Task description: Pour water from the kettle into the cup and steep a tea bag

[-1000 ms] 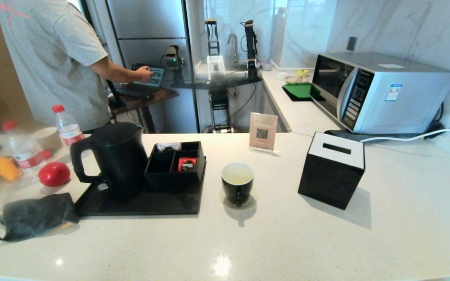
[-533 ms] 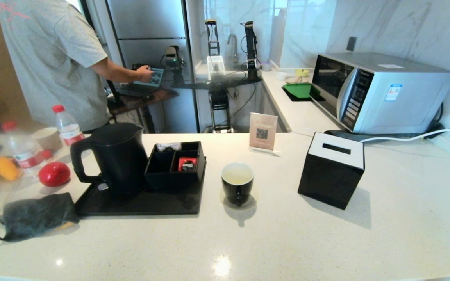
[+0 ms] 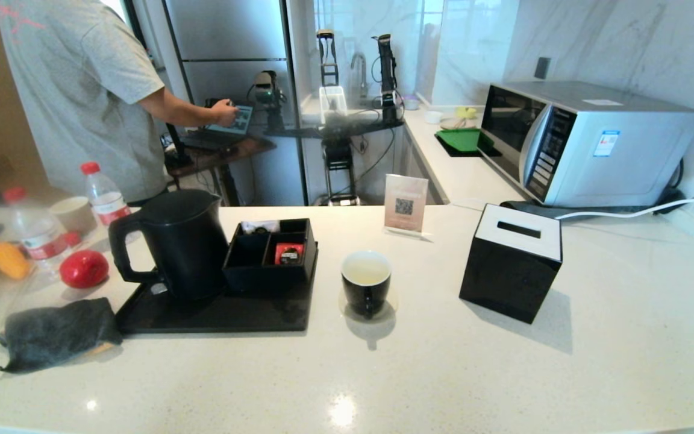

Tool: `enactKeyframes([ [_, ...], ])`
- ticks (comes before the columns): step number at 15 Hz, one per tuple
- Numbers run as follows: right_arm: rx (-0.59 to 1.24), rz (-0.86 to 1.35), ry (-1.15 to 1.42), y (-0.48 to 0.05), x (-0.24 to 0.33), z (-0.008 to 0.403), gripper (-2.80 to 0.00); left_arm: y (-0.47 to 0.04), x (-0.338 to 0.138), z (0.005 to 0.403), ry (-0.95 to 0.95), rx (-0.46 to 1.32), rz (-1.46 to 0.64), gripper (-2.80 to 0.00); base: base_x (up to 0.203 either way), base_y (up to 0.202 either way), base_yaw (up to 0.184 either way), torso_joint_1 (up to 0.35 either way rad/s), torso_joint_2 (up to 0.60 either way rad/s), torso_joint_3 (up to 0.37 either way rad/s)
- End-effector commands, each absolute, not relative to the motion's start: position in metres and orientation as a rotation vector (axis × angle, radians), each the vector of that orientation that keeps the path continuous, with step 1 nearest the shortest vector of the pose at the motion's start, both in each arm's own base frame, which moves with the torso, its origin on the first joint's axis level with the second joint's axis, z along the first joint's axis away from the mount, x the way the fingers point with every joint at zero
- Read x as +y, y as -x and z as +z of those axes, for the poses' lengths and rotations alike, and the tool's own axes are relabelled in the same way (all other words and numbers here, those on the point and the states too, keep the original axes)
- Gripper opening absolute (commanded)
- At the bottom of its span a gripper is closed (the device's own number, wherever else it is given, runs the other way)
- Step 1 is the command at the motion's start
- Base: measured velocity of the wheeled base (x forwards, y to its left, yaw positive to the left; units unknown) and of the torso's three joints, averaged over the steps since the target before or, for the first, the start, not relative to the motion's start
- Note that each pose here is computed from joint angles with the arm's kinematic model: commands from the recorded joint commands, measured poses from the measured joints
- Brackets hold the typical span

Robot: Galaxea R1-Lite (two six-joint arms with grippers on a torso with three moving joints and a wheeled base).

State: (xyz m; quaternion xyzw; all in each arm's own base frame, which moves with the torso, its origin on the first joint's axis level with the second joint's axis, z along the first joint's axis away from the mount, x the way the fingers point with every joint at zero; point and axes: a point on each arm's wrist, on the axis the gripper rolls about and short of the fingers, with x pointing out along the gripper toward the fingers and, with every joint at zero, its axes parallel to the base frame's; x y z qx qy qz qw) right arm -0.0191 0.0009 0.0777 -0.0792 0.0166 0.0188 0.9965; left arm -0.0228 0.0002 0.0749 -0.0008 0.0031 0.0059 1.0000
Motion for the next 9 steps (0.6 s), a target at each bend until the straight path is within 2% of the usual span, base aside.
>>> enactKeyframes([
  [1, -0.003, 0.037, 0.145, 0.0228, 0.0008, 0.0755, -2.8, 0.0228, 0.0002, 0.0749, 0.003, 0.006, 0.012, -2.8, 0.0, 0.0, 0.0, 0.0, 0.0, 0.0],
  [9, 0.001, 0.037, 0.127, 0.0228, 0.0008, 0.0752, -2.8, 0.0228, 0.0002, 0.0749, 0.002, 0.006, 0.012, -2.8, 0.0, 0.0, 0.0, 0.0, 0.0, 0.0],
])
